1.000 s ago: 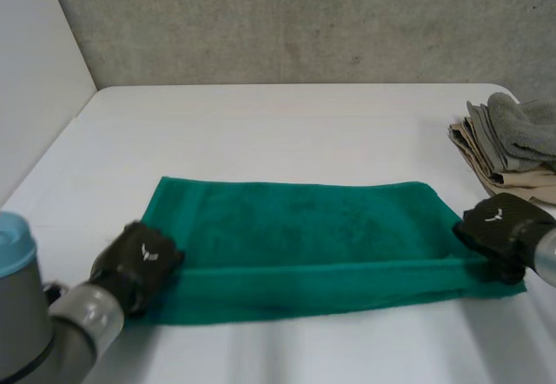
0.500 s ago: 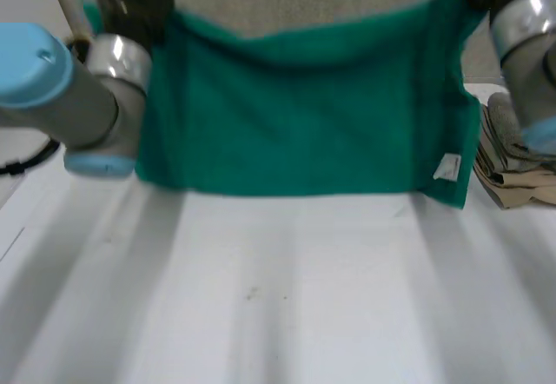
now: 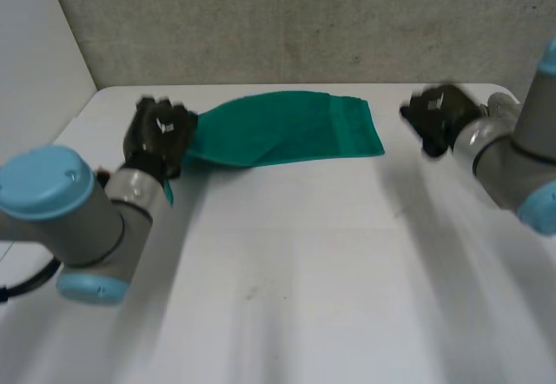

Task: Fold the laundry.

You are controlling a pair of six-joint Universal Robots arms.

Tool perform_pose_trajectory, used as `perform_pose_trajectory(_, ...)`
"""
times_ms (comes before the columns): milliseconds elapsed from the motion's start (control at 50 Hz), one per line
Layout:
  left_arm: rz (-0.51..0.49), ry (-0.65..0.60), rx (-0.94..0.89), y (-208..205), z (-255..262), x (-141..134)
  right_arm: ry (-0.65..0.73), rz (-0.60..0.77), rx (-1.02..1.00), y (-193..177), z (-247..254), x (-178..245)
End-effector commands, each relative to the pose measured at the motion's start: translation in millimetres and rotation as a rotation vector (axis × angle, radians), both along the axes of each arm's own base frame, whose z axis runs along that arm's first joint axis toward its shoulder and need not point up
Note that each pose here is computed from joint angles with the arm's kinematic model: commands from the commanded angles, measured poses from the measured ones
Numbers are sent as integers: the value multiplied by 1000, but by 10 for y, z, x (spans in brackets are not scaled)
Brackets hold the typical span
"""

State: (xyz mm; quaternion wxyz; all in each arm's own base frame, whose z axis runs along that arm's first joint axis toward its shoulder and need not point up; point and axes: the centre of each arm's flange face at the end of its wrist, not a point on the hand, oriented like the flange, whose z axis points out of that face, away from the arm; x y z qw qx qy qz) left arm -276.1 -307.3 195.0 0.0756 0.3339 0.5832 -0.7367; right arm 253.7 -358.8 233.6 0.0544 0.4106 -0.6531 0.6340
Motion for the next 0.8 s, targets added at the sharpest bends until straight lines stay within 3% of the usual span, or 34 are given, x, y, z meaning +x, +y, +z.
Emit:
perform_pose_trajectory(20,-20,-50,70,317,-156,57,-52,-42,243,332,-570,-82)
perform_pose_trajectory(80,-32,-42,42,401,32,43,-153,-67,256,358,-590,-65)
perform_pose_trajectory(160,-55,-30,17,533,277,17,-420,-92,269,438,-435,-6)
perform_pose_trajectory(280,-113,-10,-17,809,645,-67,-636,-73,334,596,-375,148)
perform_pose_trajectory(400,-174,14,-55,1074,925,-147,-682,17,410,936,-441,614)
perform_pose_trajectory(500,-208,39,-92,1232,1111,-184,-686,3,386,1013,-486,864)
perform_pose_trajectory(800,-266,143,-162,1588,1499,-175,-765,-60,222,691,-577,1277)
